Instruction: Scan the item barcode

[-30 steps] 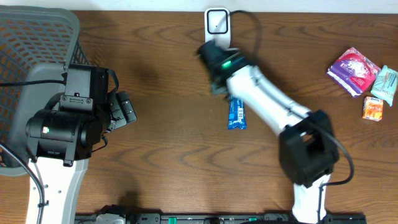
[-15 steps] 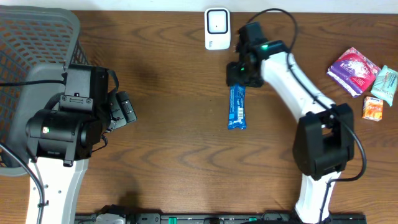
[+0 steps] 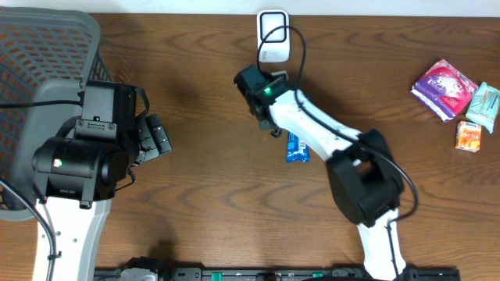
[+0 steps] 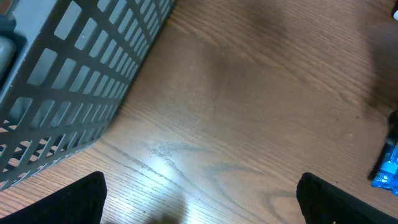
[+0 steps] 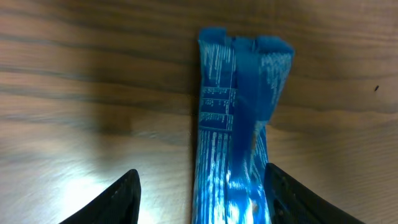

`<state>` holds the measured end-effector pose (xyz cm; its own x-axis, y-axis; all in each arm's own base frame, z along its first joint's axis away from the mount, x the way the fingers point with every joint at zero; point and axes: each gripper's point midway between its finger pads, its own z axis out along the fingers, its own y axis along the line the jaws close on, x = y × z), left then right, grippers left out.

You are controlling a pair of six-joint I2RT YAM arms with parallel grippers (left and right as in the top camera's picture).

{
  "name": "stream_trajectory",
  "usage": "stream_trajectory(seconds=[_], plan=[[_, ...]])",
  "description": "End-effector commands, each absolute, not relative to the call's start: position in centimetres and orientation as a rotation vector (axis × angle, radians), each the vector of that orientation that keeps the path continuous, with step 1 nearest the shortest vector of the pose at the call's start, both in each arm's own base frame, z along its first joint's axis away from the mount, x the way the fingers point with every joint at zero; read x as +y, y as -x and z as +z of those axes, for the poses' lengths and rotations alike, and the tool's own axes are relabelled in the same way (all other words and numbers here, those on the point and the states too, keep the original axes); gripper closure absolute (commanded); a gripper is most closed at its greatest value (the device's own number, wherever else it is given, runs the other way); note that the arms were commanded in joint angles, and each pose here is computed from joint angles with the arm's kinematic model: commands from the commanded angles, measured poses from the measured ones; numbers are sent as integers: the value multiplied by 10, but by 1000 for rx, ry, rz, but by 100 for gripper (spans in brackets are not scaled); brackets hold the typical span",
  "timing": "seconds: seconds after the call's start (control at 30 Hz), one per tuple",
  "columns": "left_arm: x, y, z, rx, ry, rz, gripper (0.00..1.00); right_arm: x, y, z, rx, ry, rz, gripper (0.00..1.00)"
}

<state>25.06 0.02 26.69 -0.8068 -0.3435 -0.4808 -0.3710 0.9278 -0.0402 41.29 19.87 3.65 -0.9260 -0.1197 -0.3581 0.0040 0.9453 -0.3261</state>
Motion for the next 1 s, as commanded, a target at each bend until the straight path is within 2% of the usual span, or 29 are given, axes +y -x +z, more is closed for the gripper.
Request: stream_trajectory(seconds=[0.0,0.23,0.3,0.4,0.6,0.67,0.73,0.83,0.97], plan=[[3,-251,270,2582,514,92,2,179,-415,17,2666,53,-648,41],[3,-251,270,2582,515,92,2,167,-409,-13,2713,62,-729,43],[3,-251,270,2582,515,92,2,164,-408,-18,2724,64,-743,51],[3,-251,270,2582,515,92,2,165,-403,-26,2760,71,-727,76],[3,-251,270,2582,515,92,2,177,-401,-27,2811,63,-632,98],[3,-251,270,2582,515,92,2,184,-402,-23,2849,63,-557,99],[3,-251,270,2582,515,92,2,195,-404,-16,2902,84,-431,99],[3,-251,270,2582,515,92,2,224,-410,4,2983,154,-71,99],[3,-251,270,2582,515,92,2,259,-415,49,2994,242,550,99]])
